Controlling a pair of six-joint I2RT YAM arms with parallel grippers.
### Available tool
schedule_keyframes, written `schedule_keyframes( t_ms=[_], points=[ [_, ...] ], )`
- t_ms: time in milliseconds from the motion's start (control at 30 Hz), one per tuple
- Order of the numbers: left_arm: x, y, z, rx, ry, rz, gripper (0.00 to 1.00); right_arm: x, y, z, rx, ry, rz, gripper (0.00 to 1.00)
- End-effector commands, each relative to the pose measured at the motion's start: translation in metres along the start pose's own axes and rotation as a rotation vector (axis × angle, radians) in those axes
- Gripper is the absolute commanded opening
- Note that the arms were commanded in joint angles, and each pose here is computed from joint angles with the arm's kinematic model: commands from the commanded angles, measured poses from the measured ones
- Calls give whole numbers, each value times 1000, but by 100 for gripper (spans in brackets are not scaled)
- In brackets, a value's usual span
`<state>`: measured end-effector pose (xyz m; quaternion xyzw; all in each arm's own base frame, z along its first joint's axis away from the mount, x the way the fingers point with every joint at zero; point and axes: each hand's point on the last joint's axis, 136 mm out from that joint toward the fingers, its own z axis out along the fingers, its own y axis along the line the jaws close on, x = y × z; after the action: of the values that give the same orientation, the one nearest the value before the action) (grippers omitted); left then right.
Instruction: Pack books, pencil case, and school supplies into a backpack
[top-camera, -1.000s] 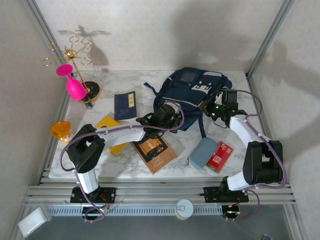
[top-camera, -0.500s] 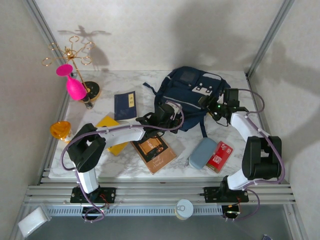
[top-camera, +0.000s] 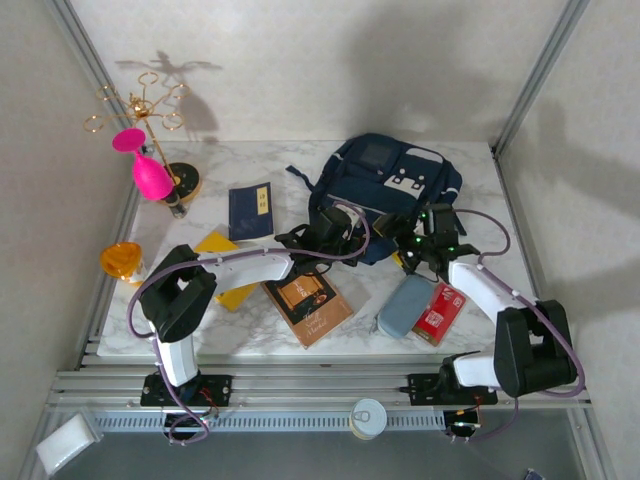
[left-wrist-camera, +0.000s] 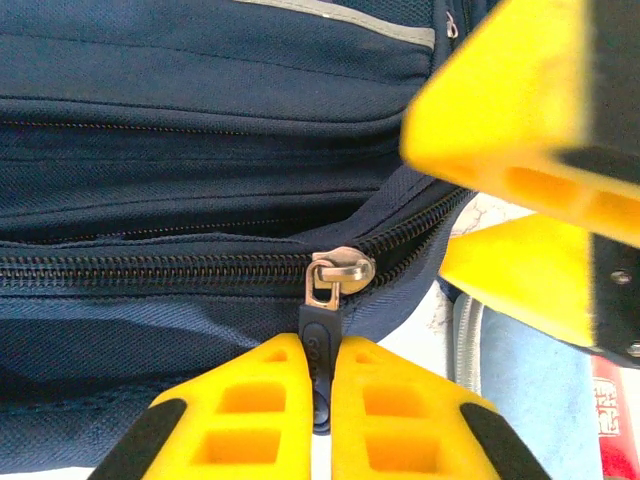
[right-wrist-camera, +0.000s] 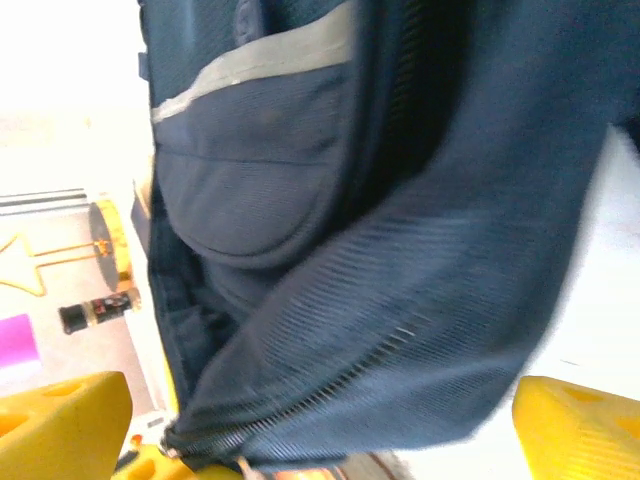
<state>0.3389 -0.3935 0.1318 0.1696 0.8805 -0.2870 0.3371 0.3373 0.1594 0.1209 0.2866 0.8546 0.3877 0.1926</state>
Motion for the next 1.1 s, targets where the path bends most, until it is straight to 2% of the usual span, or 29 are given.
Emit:
schedule_keyframes(
  t_ms=[0,100,267,367,433,500,600,767,900,1000,1067],
  points=[
    [-27,-19,-3,62,-63,-12,0,-18,23,14,-50,-93,62,90],
    [-26,-20,-4,66,-58,-13,0,-29,31,24,-35,-136,22,72],
    [-23,-16,-9,30,-29,-17,0,-31,46,33,-23,-126,-104,29],
    [-16,-2,-19,-36,-21,-37,0,-30,52,23,-24,-119,-239,13],
    [-10,11,-26,-93,-11,-56,0,-34,51,13,15,-134,-332,5],
    [0,29,-33,-161,-1,-72,0,-46,46,-2,13,-144,-378,2],
    [16,53,-36,-217,29,-82,0,-63,41,-23,-39,-120,-420,2],
    [26,62,-32,-203,60,-71,0,-87,28,-36,2,-110,-449,2],
    [14,38,-26,-99,55,-66,0,-76,42,-33,-94,-71,-439,4],
    [-1,9,-30,-13,10,-67,0,-73,44,-33,-101,-64,-419,5],
    [-10,-15,-33,49,-27,-59,16,-68,48,-34,-116,-64,-428,5]
  ],
)
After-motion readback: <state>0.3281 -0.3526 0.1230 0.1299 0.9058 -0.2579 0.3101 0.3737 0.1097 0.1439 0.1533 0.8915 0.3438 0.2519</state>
